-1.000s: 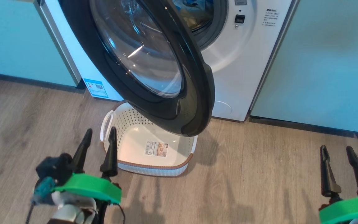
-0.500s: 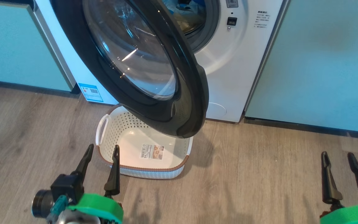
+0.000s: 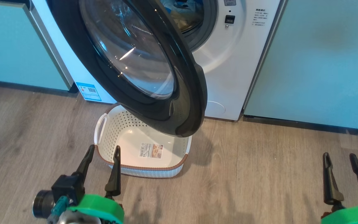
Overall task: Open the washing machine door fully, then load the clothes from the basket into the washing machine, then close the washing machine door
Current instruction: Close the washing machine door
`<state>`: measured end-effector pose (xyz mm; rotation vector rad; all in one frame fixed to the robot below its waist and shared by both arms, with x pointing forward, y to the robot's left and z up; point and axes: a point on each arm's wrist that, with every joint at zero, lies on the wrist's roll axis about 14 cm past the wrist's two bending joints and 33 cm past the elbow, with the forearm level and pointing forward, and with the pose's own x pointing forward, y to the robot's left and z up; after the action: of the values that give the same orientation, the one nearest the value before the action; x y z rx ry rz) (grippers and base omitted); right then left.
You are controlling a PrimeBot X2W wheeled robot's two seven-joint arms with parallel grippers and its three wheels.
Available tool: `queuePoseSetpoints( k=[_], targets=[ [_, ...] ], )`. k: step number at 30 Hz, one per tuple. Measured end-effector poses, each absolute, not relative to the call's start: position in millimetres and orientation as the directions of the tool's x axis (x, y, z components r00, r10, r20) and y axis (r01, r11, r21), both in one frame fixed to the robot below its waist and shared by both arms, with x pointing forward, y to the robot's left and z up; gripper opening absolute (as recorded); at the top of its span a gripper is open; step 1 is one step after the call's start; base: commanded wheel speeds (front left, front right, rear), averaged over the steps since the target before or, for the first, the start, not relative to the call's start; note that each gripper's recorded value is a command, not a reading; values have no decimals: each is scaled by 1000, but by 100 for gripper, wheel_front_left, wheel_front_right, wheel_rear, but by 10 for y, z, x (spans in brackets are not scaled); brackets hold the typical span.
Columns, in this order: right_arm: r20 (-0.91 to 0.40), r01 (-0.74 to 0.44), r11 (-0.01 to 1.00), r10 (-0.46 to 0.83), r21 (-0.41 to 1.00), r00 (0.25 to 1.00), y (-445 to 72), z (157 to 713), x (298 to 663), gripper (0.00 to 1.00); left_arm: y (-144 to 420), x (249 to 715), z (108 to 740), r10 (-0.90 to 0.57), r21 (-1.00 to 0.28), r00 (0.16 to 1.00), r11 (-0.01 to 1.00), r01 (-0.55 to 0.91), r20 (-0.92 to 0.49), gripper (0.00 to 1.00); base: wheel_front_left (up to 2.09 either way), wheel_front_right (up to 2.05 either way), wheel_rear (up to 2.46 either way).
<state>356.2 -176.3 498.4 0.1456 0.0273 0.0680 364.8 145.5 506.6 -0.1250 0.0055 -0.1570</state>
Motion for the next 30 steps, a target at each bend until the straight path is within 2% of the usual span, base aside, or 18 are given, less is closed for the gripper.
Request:
queuePoseSetpoints(
  k=[11,12,13,14,24,30],
  targets=[
    [-30,-67,990,71,125,997,-1764,4962,3581,100,1426,3640,5028,-159,-127,987,979,157,-6,100,0,0,0],
    [-31,-67,990,71,123,997,-1763,4959,3583,85,1425,3639,5023,-159,-127,987,979,157,-8,100,0,0,0],
    [-31,-67,990,71,122,997,-1766,4957,3587,40,1424,3639,5019,-160,-127,987,979,157,-9,100,0,0,0],
    [-32,-66,990,70,122,997,-1768,4956,3590,0,1424,3638,5019,-159,-128,987,979,157,-7,100,0,0,0],
    [-11,-111,986,113,125,994,-1627,5009,3708,0,1484,3641,5039,-133,-129,991,983,132,4,100,0,0,0],
    [113,-275,955,262,113,958,-1138,5401,3946,0,1552,3604,5041,-107,-130,994,986,106,5,100,0,0,0]
  ],
)
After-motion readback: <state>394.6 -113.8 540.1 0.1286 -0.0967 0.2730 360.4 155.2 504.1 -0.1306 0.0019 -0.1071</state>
